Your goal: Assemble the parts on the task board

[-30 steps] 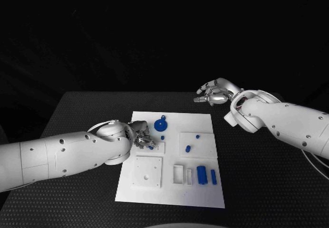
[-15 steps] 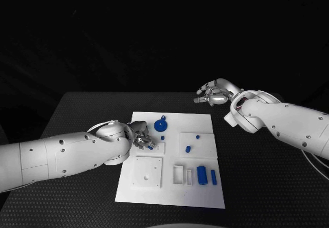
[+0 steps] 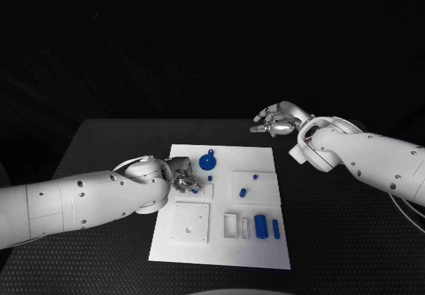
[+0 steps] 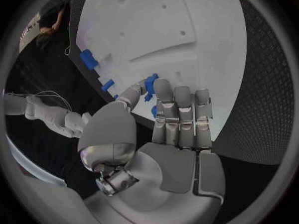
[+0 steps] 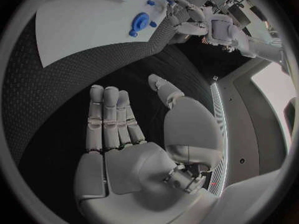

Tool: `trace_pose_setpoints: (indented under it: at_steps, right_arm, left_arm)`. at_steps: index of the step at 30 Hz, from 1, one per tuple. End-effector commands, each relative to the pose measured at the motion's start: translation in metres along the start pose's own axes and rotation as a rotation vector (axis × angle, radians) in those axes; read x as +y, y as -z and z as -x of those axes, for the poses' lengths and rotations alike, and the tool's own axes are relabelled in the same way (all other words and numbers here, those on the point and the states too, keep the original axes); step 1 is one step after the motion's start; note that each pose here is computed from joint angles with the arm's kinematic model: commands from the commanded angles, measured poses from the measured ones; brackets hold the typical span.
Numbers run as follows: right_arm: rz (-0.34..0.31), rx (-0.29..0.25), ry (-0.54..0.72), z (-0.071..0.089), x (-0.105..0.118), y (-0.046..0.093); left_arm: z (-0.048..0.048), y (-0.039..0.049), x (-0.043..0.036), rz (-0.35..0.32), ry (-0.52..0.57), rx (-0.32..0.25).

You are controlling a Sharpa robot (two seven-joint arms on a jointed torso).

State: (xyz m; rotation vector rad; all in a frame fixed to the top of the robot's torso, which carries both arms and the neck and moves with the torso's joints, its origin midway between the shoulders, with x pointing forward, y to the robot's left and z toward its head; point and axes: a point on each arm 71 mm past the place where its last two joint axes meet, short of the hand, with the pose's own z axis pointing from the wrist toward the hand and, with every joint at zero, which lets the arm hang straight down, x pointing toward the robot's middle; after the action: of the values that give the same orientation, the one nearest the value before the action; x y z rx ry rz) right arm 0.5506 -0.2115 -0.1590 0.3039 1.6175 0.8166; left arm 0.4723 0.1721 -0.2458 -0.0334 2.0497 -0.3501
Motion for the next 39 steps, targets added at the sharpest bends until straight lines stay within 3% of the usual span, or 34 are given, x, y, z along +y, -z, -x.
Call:
trace_pose_setpoints:
  at_steps: [1,20,39]
  right_arm:
    - [0.012,0.012,0.000,-0.0012,0.0016,-0.0001]
    - [0.010,0.014,0.001,-0.0007,0.0009,0.0003]
    - [0.008,0.014,0.001,-0.0002,0.0002,0.0006]
  left_arm:
    - [-0.0032,-0.0011,-0.0016,0.000,-0.012,0.012]
    - [-0.0065,-0.0049,-0.0028,0.011,-0.011,0.068]
    - [-0.0085,-0.0053,0.0022,0.053,0.063,0.108]
